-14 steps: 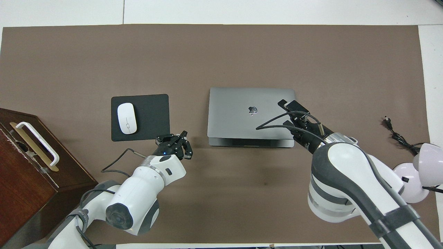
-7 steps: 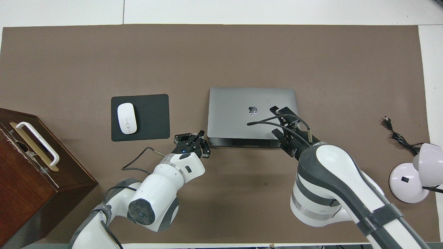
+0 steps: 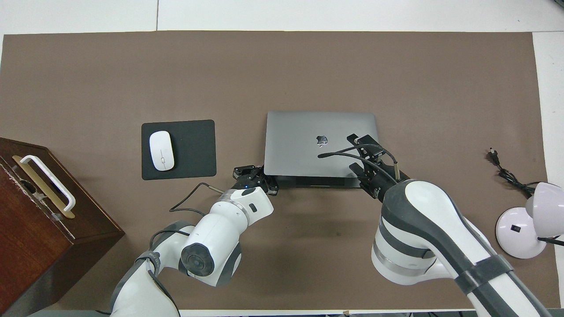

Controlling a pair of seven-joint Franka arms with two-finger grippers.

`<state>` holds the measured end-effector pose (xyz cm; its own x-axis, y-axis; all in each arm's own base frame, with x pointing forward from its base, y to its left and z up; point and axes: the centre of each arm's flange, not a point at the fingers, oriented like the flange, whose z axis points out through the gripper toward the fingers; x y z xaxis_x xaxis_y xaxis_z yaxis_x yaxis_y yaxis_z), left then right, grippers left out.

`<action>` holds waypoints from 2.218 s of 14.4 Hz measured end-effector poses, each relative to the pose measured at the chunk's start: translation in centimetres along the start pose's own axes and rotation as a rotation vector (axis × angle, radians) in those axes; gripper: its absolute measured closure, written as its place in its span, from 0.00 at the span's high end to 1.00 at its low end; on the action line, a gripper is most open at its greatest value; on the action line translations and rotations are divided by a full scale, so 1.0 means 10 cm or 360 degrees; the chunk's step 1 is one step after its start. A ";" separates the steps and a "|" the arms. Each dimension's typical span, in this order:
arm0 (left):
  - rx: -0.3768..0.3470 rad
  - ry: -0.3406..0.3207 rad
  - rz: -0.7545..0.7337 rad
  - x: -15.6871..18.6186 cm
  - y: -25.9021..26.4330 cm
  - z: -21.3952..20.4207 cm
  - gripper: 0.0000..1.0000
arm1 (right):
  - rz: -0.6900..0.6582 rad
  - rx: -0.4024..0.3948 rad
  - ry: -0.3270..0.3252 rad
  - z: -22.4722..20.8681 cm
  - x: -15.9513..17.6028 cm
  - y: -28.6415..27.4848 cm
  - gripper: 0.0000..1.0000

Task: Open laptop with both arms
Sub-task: 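Press the left gripper on the laptop base while the right gripper reaches the lid, then lift the laptop lid upward with the right gripper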

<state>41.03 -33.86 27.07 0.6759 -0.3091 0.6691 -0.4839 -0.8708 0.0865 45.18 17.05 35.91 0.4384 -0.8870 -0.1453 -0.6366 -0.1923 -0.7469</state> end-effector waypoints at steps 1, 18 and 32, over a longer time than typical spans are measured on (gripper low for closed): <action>0.0002 -0.0001 -0.0001 0.00 -0.01 0.01 0.01 | -0.0006 -0.0007 0.0001 0.02 0.00 0.01 1.00; -0.0006 -0.0009 0.0014 -0.03 0.05 0.04 0.01 | -0.0076 -0.0110 0.0054 -0.01 -0.77 0.17 1.00; -0.0003 -0.0002 0.0021 -0.04 0.06 0.05 0.01 | -0.0070 -0.0165 0.0080 0.08 -0.69 0.30 1.00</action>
<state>40.76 -34.40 26.50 0.6699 -0.3211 0.6695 -0.4940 -0.8659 0.0790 40.77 22.95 34.19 0.4365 -0.8962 -0.0793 -0.6809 -0.2714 -0.6802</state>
